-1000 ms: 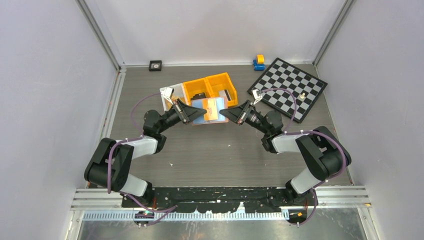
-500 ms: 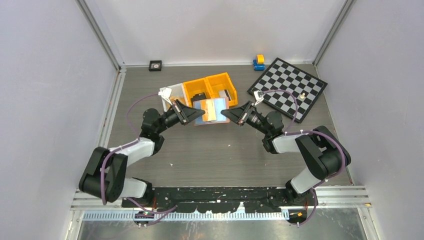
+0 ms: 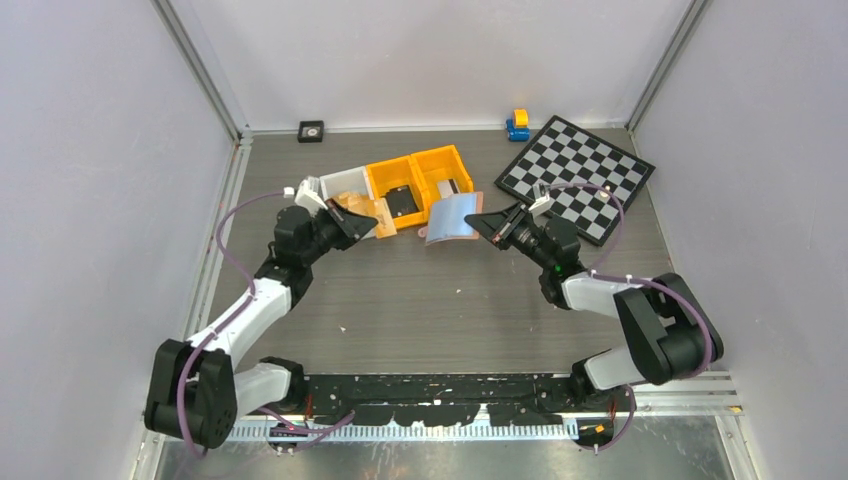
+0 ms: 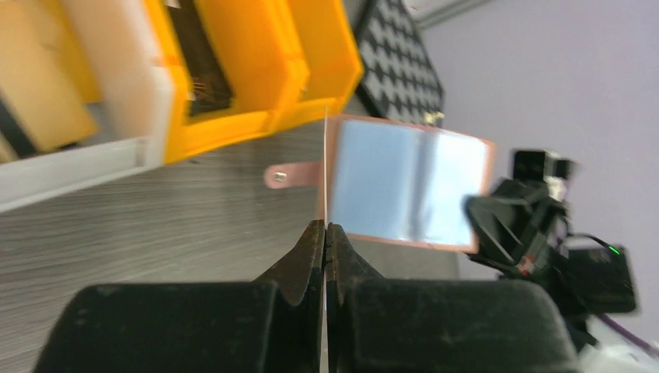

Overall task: Take the credit cards out of the card holder
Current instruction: Place the credit card in the storage box.

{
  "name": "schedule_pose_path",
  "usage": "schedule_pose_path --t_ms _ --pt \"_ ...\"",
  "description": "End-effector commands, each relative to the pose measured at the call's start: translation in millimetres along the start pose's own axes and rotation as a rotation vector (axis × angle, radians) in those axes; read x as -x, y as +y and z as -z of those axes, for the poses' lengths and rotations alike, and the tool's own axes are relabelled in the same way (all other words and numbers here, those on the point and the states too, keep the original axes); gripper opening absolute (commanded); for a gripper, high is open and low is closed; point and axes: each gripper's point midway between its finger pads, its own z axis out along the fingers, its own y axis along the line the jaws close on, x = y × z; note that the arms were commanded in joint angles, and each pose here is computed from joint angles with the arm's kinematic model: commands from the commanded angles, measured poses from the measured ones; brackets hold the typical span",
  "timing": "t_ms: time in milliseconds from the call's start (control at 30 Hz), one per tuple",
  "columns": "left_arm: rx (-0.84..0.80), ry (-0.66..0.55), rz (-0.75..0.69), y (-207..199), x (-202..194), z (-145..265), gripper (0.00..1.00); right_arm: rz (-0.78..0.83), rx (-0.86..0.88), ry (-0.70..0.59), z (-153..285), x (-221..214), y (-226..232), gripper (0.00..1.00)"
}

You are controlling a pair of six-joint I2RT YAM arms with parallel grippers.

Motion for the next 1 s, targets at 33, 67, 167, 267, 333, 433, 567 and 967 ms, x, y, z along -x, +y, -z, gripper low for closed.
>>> schedule_pose_path --t_ms 33,67,167,267,333,433,567,967 --pt "0.202 -0.075 -0.065 42.9 34.6 -5.3 0.0 0.114 -0.047 -0.059 7.2 12.9 2.3 0.01" --pt "0.228 -0.078 -0.069 48.8 38.4 -6.0 0.0 0.118 -0.051 -0.063 7.9 13.8 2.4 0.01" --pt "0.28 -0.096 -0.076 62.1 48.6 -10.9 0.0 0.119 -0.052 -0.065 8.4 13.5 1.8 0.01" --pt "0.315 -0.101 -0.061 76.4 58.4 -18.3 0.0 0.109 -0.039 -0.057 7.0 11.7 2.2 0.0" --pt "0.341 -0.09 -0.051 86.6 64.7 -26.9 0.0 0.104 -0.028 -0.056 6.3 11.5 3.5 0.0" --pt "0.396 -0.055 -0.036 109.3 67.2 -43.2 0.0 0.1 -0.009 -0.05 5.4 10.6 6.8 0.0" --pt "0.466 -0.023 0.007 141.4 67.6 -55.8 0.0 0.1 -0.002 -0.05 5.0 11.3 8.8 0.01" --pt "0.415 0.008 0.029 148.8 71.6 -68.4 0.02 0.077 0.023 -0.035 2.6 8.0 10.3 0.01"
